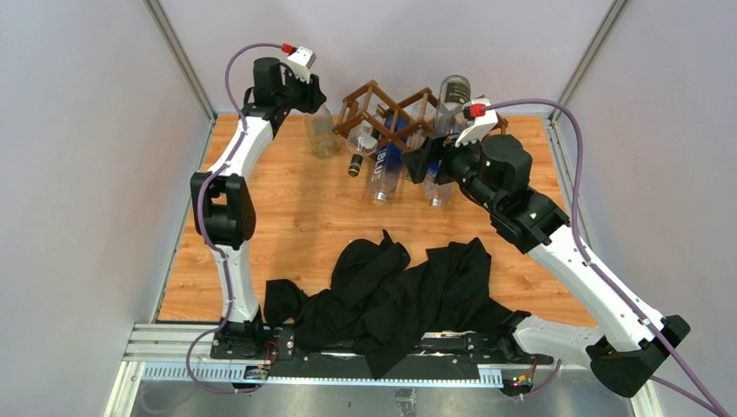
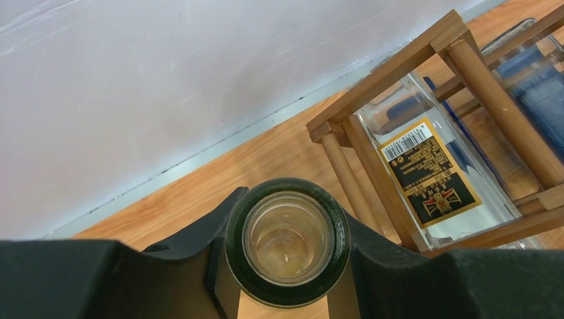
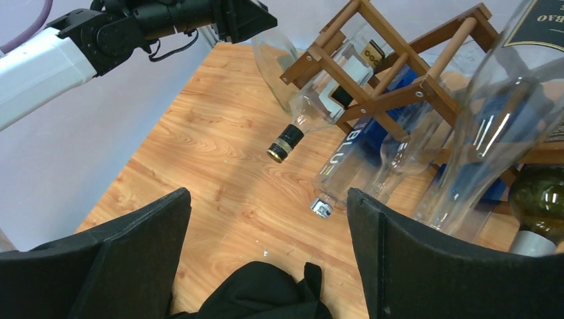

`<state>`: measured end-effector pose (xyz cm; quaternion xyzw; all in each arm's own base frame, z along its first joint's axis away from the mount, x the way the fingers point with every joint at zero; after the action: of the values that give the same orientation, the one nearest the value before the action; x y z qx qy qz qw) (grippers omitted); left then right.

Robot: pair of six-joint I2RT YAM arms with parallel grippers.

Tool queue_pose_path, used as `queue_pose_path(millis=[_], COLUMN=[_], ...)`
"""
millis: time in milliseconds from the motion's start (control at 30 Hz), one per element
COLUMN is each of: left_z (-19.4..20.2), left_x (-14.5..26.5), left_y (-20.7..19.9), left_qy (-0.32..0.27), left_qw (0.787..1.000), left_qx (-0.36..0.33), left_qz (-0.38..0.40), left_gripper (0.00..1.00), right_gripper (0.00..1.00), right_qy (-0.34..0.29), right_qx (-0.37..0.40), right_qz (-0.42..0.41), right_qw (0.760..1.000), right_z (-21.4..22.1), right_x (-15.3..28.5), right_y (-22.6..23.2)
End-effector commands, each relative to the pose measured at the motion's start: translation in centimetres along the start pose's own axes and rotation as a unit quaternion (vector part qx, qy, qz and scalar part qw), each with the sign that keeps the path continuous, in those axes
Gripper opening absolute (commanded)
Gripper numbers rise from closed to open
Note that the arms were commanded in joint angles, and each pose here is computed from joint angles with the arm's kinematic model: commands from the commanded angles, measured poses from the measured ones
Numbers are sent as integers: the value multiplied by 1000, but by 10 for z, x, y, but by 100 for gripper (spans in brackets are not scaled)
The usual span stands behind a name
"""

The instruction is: Take the wine bottle off the wine rack

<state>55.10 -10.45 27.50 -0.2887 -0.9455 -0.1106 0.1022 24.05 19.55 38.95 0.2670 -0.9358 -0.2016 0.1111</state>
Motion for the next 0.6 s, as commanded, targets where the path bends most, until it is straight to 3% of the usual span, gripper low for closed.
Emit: queue_pose_path(millis=[0, 100, 167, 267, 333, 400, 433, 567], left_z=[-78, -68, -61, -54, -49, -46, -46, -55], left_x=[10, 7, 8, 13, 23, 36, 44, 81], left_y=[11, 10, 7, 6, 3, -1, -4, -11], left_qy=[-135, -125, -117, -92, -62, -38, -30, -1], left_qw=[989, 990, 991, 994, 996, 997, 998, 998], left_qx=[-64, -58, -62, -66, -66, -63, -60, -61], left_qz=[-14, -12, -8, -11, -7, -4, -5, -3], left_gripper=[0, 4, 24, 42, 64, 94, 99, 100], right_gripper=[90, 90, 91, 93, 94, 95, 95, 96], right_qy=[4, 3, 2, -7, -16, -21, -20, 1], right_qx=[-3, -1, 0, -3, -9, -15, -18, -19], right_qz=[34, 56, 77, 118, 139, 156, 164, 186], right_qw=[999, 998, 997, 993, 990, 987, 986, 982], right_z=[5, 5, 3, -1, -2, -1, 0, 1], right_x=[-4, -4, -3, 3, 9, 13, 15, 17], right_y=[-16, -22, -28, -38, -44, -50, -52, -58])
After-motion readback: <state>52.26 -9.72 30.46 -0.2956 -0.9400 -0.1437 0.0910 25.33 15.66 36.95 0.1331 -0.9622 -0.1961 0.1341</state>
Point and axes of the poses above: each gripper's point midway between its finger pads, its own x axis back along the fingers, its own y axis along the line the jaws close on, z = x × y, the point moved 6 cm from there along x, back along the fingers, and after that the axes turned 8 degrees about -x, right-handed, at the moved point
